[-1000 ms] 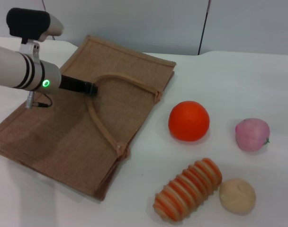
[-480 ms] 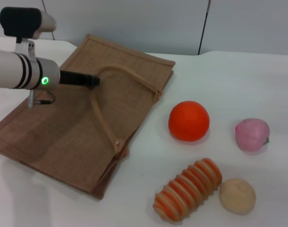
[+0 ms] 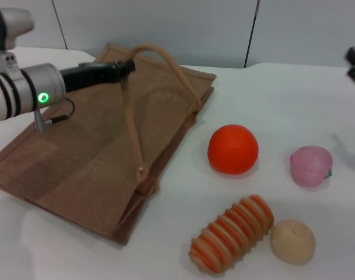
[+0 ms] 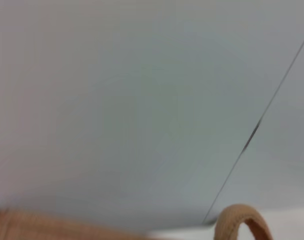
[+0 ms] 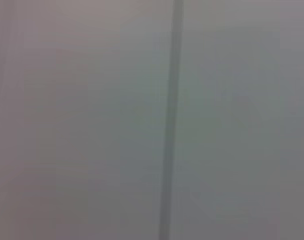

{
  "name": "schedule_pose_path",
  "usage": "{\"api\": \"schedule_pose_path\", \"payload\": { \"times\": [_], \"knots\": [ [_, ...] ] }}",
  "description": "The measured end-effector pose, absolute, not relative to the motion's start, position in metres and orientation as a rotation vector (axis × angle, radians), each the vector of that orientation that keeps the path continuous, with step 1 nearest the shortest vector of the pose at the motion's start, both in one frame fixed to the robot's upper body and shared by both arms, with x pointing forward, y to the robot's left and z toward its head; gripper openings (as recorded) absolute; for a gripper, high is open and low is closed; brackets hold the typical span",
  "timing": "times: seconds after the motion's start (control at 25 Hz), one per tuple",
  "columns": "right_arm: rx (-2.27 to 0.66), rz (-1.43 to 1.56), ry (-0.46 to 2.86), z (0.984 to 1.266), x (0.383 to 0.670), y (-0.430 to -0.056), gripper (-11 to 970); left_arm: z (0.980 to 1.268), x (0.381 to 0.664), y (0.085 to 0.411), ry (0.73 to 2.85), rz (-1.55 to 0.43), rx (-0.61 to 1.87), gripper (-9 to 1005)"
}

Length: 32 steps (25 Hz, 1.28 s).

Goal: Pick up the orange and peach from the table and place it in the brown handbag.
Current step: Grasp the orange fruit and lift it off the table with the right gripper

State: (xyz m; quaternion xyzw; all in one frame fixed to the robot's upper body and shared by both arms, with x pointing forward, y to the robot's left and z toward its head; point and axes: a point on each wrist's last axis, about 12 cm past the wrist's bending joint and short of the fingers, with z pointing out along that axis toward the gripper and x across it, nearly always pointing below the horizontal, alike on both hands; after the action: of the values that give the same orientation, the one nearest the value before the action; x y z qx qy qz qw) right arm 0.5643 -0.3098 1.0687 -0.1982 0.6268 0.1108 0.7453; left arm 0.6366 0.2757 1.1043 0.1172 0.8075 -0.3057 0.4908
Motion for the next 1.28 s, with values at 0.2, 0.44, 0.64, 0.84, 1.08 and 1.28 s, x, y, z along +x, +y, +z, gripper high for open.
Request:
{"api": "schedule_pose_path", "payload": {
  "times": [0.2,0.44,0.64,0.84,1.08,1.28],
  "knots": [
    [-0.615,0.385,1.407,1.075,0.576,-0.291,765,1.108,0.625,0.278,1.802,-0.823,0.282,120],
    [-0.830,0.534,1.451,1.081,0.589,-0.263,765,1.113,0.616,0.272,1.683,-0.888,0.334,120],
    [-1.005,0.614,1.528,1.081,0.597,-0.243,766,1.121,0.613,0.266,1.618,-0.953,0.369,119],
    [-1.112,0.650,1.625,1.077,0.601,-0.232,766,1.128,0.606,0.265,1.542,-1.024,0.384,119],
    [-1.179,0.655,1.721,1.076,0.607,-0.224,766,1.140,0.596,0.269,1.432,-1.103,0.411,119],
    [-1.192,0.647,1.754,1.074,0.609,-0.220,764,1.141,0.594,0.268,1.414,-1.119,0.424,119]
  ]
}}
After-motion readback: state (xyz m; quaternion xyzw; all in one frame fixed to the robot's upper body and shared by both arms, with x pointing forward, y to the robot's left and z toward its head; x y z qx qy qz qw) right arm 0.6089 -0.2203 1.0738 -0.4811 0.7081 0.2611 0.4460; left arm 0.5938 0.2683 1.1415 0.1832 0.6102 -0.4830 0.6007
